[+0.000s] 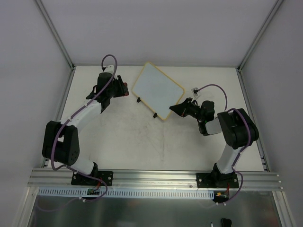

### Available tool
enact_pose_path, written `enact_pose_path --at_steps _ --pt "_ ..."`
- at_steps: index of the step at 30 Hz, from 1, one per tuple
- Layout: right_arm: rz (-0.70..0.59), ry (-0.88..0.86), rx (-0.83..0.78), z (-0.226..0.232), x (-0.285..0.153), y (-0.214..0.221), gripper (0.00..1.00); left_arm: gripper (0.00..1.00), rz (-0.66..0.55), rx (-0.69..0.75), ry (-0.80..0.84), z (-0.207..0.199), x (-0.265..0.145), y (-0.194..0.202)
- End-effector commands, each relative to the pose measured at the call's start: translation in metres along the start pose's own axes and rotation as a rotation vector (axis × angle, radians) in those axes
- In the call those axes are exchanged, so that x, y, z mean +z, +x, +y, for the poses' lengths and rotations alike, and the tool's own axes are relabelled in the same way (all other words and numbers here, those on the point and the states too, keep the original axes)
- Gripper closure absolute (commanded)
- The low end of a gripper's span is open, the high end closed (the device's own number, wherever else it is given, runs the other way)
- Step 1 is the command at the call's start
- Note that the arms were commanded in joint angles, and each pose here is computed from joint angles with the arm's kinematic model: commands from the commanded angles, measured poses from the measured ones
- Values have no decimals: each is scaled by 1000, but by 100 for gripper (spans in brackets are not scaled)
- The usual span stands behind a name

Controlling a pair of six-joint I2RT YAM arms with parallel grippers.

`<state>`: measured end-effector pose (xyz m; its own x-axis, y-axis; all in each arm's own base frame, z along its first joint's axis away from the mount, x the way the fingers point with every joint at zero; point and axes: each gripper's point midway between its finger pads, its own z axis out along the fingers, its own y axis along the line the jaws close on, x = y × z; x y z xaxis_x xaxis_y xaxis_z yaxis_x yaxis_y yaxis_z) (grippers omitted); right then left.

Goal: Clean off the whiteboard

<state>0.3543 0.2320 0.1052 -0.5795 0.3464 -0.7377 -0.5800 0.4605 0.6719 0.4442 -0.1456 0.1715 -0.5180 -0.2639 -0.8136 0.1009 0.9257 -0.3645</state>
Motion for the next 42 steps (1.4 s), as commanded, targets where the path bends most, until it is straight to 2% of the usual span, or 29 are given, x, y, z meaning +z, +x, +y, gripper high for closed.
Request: enact_pose_path --at_steps 1,3,10,13,16,17,19,22,26,31,33,42 --pt "-111 -177 -165 41 7 -34 100 100 192 -80 -133 35 -28 76" --pt "-112 -178 -168 41 7 -34 100 100 266 -110 -101 35 -34 103" --pt "-113 -177 -171 42 6 -33 100 100 480 -143 -91 42 -48 159" --pt "-112 -176 -166 43 5 -33 100 95 589 -166 -125 47 -53 181" --pt "-111 -177 -169 44 4 -32 100 92 610 -159 -150 52 -55 188" --pt "-112 -178 -170 44 4 -33 100 91 604 -153 -161 55 -56 187" --pt "-111 -175 -167 43 4 -32 100 81 602 -152 -165 56 -58 187" --pt "-111 -174 -170 42 5 -32 100 61 591 -141 -185 59 -59 186" --pt "-109 -177 -170 42 5 -32 100 49 584 -131 -196 61 -60 183" --pt "-111 -174 -173 42 6 -32 100 26 556 -119 -192 60 -64 175" --pt "-113 -172 -170 41 5 -33 100 1 542 -118 -200 62 -68 174" --pt "-117 -166 -168 40 5 -33 99 1 280 -76 -271 72 -96 123"
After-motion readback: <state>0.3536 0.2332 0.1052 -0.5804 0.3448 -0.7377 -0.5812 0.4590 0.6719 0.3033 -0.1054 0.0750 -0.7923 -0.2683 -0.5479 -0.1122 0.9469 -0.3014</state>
